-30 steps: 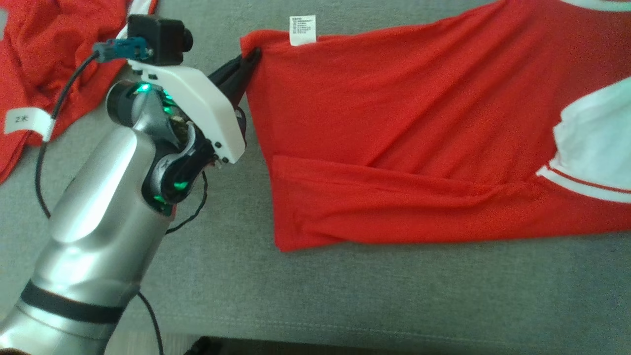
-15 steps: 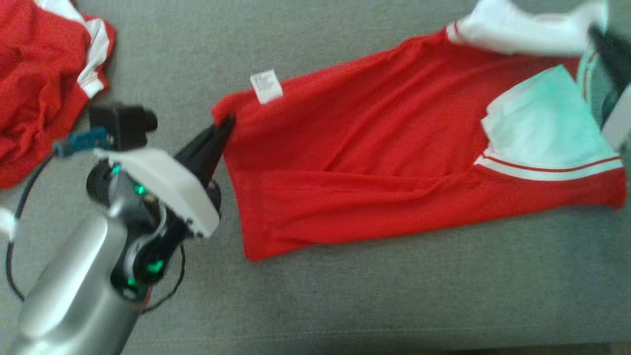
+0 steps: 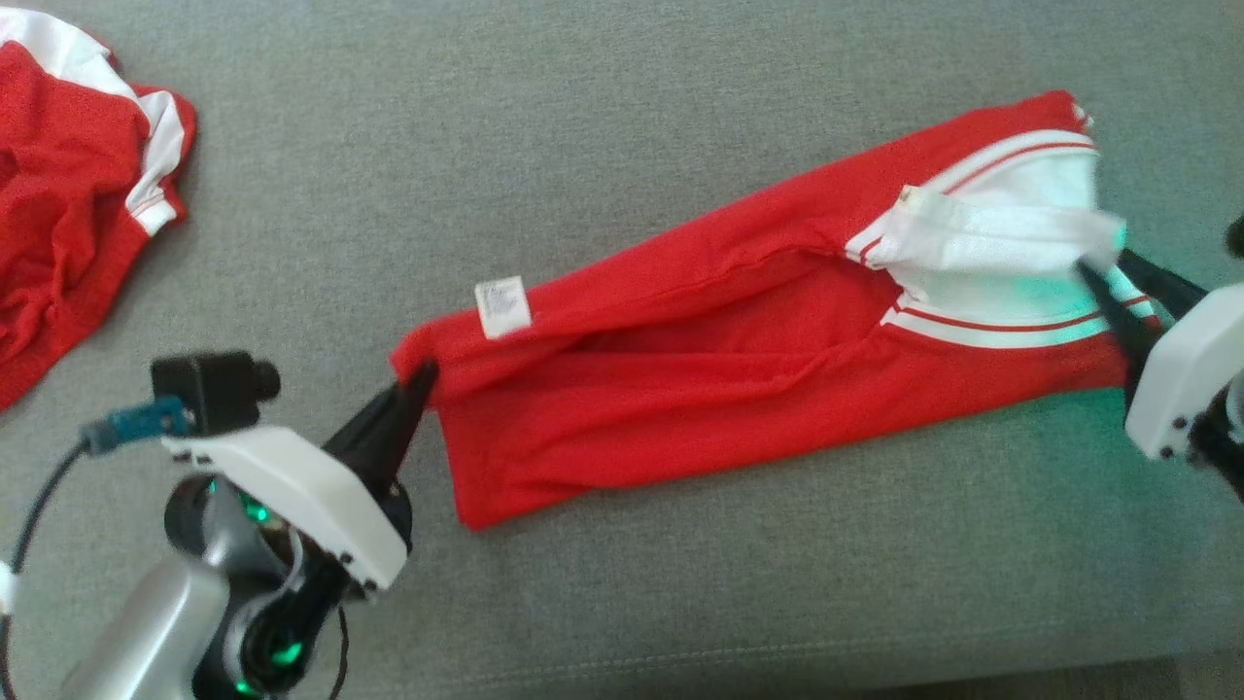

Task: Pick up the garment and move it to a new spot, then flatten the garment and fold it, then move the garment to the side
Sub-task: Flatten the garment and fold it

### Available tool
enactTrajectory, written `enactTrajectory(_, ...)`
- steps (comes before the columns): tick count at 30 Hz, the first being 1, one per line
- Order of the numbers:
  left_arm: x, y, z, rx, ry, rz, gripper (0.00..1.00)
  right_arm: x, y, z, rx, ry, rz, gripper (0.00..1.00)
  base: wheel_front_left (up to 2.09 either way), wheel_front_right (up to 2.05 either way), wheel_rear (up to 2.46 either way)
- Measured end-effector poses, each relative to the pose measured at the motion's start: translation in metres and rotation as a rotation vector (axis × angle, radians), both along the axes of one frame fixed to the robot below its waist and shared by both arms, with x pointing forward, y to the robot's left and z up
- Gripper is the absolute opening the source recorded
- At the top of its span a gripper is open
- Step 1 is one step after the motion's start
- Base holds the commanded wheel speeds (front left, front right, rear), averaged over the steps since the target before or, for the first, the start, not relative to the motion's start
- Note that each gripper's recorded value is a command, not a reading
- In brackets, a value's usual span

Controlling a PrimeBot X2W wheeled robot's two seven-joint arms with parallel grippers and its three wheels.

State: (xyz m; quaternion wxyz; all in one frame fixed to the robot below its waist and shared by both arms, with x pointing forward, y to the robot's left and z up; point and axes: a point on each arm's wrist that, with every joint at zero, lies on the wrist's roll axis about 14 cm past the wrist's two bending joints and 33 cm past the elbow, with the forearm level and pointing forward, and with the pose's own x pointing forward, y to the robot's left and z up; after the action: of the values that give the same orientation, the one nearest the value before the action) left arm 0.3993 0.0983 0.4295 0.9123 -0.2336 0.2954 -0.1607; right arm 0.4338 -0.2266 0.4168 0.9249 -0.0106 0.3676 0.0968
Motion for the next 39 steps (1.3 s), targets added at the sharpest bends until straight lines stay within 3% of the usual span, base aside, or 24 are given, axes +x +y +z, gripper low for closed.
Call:
enactTrajectory(6,-0.012,0.022,-0.024,0.105,0.012,0.081,1.00,-0.007,-0.018,0.000,-0.037,0.043,-0.048,1.00,0.00,0.00,0.00)
enactTrajectory(13,0.003,0.033,0.010,0.102,-0.293,0.286,1.00,0.022,-0.018,0.008,0.004,0.001,-0.131,1.00,0.00,0.00,0.00)
enactTrajectory(22,-0.001,0.022,0.019,0.208,-0.443,0.280,1.00,0.019,-0.011,-0.054,-0.067,0.199,-0.121,1.00,0.00,0.00,0.00)
enactTrajectory(31,-0.014,0.025,0.025,0.202,-0.473,0.309,1.00,0.036,0.001,-0.058,-0.004,0.216,-0.134,1.00,0.00,0.00,0.00)
enactTrajectory(32,-0.018,0.027,0.024,0.205,-0.468,0.313,1.00,0.036,0.003,-0.057,0.005,0.218,-0.132,0.07,0.00,0.00,0.00)
enactTrajectory(33,-0.021,0.029,0.024,0.206,-0.467,0.317,1.00,0.036,0.005,-0.056,0.019,0.217,-0.128,0.00,0.00,0.00,0.00)
enactTrajectory(39,-0.033,0.040,0.030,0.221,-0.480,0.340,1.00,0.028,-0.002,-0.042,0.039,0.166,-0.137,0.00,0.00,0.00,0.00)
